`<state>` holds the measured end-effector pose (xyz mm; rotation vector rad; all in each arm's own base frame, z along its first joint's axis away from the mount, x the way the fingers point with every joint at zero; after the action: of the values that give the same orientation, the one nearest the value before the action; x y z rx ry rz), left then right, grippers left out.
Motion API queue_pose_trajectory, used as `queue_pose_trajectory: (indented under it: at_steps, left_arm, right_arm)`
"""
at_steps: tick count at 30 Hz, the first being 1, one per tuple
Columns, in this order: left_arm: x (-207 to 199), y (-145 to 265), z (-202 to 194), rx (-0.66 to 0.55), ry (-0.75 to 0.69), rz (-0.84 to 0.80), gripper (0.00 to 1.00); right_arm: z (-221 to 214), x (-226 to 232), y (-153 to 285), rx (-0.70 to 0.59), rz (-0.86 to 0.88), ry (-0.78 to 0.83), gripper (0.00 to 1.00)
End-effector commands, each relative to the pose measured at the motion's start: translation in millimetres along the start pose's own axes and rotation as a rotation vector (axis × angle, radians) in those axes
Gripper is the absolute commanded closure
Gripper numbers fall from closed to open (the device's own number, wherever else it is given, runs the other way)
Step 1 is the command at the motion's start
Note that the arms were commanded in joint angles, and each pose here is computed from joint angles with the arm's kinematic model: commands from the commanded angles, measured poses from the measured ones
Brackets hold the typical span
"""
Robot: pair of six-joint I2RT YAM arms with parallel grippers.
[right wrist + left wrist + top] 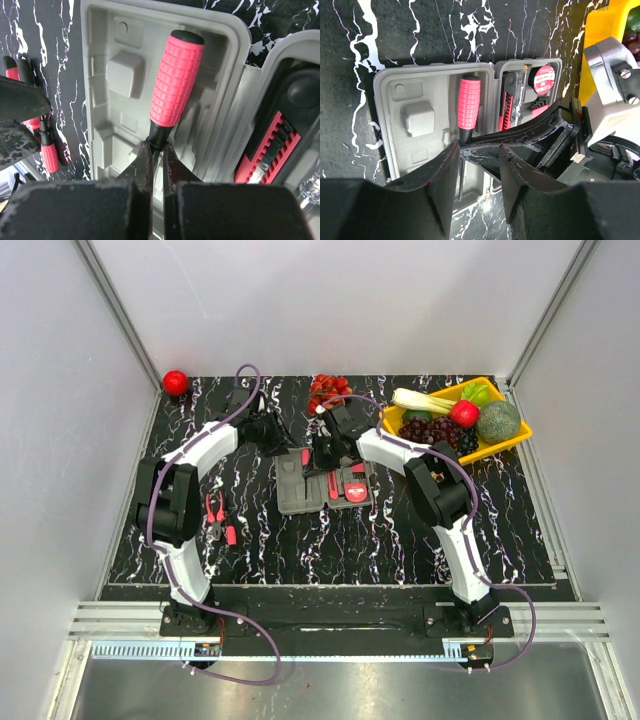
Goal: Pack the tool kit
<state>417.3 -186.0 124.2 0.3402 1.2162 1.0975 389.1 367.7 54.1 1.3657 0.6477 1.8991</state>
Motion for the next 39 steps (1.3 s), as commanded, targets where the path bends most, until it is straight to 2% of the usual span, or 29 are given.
queue_pose_trajectory:
  at_steps: [1,4,10,20,28,39]
  left_arm:
    - [-7,-5,16,-0.067,0.002,-0.019,0.63]
    - [-12,-14,17,-0.067,-0.011,-0.014,0.69]
    - [-10,-25,17,-0.068,-0.027,0.004,0.71]
    - [-7,-31,15,-0.05,-0.039,0.02,0.71]
    - [-6,-32,14,-0.045,-0.045,0.029,0.71]
    - [-7,-35,11,-0.023,-0.046,0.017,0.7]
  right_arm:
    - [5,5,-9,-0.051,0.0,-0.066,1.0]
    - [3,2,-14,-0.059,-0.018,-0.082,1.0]
    - [2,-4,-8,-0.072,-0.057,-0.069,0.99]
    - [15,-7,11,-0.112,-0.144,0.039,1.0]
    - [24,9,28,-0.074,-0.133,0.123,1.0]
    - [13,-8,12,-0.017,-0.171,0.118,1.0]
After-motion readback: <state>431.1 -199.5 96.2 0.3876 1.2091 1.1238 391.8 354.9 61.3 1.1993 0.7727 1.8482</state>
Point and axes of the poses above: each gripper's point midway between its finger pads, its own y axis back along the fingers, its own x axis along the line the jaws close on, z = x × y, the point moved 2 cm from there along y, back along the fingers, and after that the axes turned 5 degrees about -y, right-handed, at the moved point
